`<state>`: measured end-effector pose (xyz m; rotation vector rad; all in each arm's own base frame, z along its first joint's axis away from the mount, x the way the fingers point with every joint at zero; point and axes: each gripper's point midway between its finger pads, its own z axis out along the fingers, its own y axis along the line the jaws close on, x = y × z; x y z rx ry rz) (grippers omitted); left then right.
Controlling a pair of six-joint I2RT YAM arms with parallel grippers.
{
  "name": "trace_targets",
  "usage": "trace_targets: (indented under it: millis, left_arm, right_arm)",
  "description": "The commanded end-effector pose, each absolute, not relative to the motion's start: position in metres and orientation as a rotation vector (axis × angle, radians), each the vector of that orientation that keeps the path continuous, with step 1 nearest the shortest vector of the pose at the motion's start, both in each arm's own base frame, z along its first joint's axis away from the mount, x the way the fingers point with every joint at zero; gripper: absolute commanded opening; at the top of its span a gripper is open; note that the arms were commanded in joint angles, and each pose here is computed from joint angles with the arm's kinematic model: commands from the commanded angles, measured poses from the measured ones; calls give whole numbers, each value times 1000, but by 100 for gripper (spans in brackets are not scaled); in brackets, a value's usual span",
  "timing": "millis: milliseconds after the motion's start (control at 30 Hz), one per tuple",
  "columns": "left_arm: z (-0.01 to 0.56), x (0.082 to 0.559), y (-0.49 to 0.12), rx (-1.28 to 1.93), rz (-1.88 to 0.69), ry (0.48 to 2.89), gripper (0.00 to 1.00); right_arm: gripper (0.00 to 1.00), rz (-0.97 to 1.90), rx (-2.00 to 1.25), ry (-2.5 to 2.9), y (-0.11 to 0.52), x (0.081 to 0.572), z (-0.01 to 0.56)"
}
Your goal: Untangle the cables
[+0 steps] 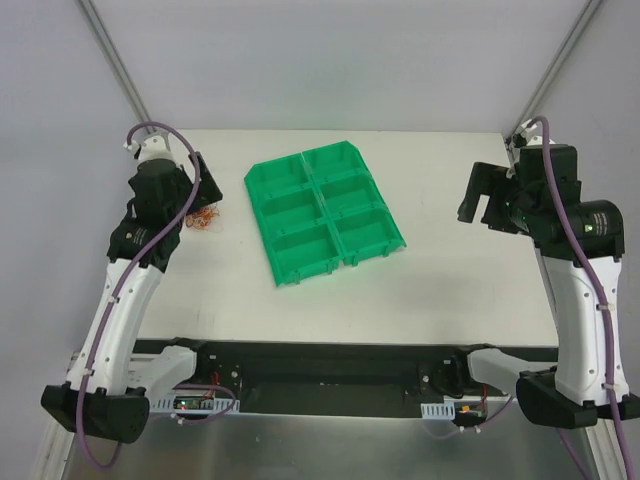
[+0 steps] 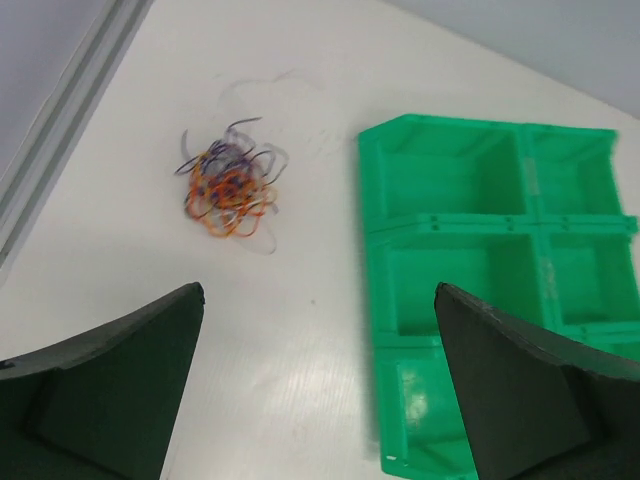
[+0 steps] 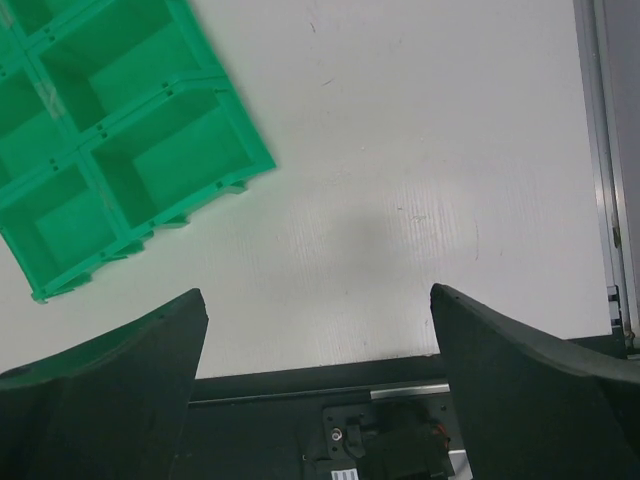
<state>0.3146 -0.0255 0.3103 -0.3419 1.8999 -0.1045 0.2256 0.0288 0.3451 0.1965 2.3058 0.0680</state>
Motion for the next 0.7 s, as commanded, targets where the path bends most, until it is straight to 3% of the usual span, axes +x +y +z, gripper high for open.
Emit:
trace_targets:
  millis: [0,200,400,500,567,667]
  left_arm:
    - [267,303,19,-768,10,2008,99]
    - [224,340,29,-1038,-97,2111,99]
    - [180,378,59,-1129,-64,2225,99]
    - [146,400,69,-1139,-92,2332,99]
    - [128,417,62,-1078,-235,2429,86]
    - [101,427,57,-1072,-304,2507,82]
  right_arm:
    - [96,50,234,2310,26,218,355]
    - [96,245,158,2271,53,215,360]
    - [96,570,33,2499,105,199,324]
    - [96,543,29,2545,107,198,313]
    - [96,451,21,2561,99,199,311]
    - [96,296,24,2593,86,204,308]
